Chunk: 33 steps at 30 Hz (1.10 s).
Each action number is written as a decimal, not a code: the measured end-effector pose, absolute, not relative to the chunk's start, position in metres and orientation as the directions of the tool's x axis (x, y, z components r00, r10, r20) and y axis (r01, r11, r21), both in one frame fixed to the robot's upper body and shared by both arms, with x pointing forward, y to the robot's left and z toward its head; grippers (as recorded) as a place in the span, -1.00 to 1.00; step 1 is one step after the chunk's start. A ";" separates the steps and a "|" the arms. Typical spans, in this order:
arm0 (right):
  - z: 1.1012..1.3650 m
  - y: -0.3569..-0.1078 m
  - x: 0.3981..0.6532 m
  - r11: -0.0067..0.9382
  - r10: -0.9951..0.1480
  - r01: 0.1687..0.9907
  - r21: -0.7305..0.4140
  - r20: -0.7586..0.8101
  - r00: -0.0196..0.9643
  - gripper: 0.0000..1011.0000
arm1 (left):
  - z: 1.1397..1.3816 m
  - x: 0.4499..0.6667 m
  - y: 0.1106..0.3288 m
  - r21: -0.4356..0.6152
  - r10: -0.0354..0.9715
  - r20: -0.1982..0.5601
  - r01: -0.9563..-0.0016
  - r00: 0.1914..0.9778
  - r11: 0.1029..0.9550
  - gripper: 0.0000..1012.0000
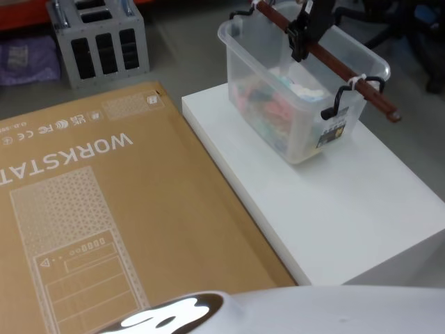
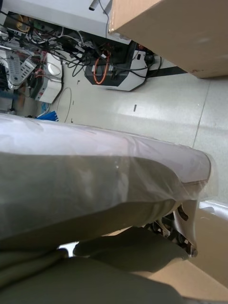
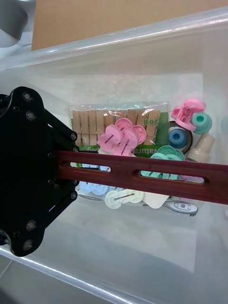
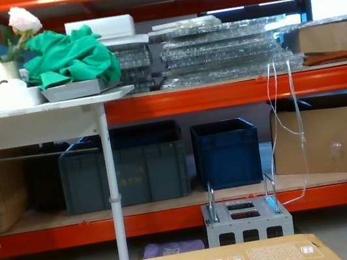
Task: Use one hand to grasp the basket and place it at the designated location.
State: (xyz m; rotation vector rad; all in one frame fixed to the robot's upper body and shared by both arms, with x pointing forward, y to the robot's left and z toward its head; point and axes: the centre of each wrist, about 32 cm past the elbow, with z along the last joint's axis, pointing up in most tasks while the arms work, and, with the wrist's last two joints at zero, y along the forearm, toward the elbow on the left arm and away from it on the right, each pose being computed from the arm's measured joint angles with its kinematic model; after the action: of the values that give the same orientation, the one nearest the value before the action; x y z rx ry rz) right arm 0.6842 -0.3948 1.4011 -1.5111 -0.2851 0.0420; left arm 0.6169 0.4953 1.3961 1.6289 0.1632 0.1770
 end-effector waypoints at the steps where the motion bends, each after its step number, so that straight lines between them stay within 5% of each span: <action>1: 1.399 -0.395 0.684 0.065 0.201 0.144 -0.988 0.154 0.967 -0.80 | 1.396 0.617 0.495 0.998 0.213 0.016 -0.002 0.977 -0.065 -1.00; 33: 1.359 -0.390 0.685 0.057 0.211 0.061 -0.996 0.072 0.975 -0.75 | 1.396 0.617 0.495 0.998 0.213 0.016 -0.002 0.977 -0.065 -1.00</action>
State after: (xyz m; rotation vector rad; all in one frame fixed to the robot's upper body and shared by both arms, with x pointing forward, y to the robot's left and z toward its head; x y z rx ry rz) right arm 0.6854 -0.3905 1.3588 -1.5132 -0.2199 0.1154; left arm 0.6169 0.4954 1.3961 1.6290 0.1632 0.1770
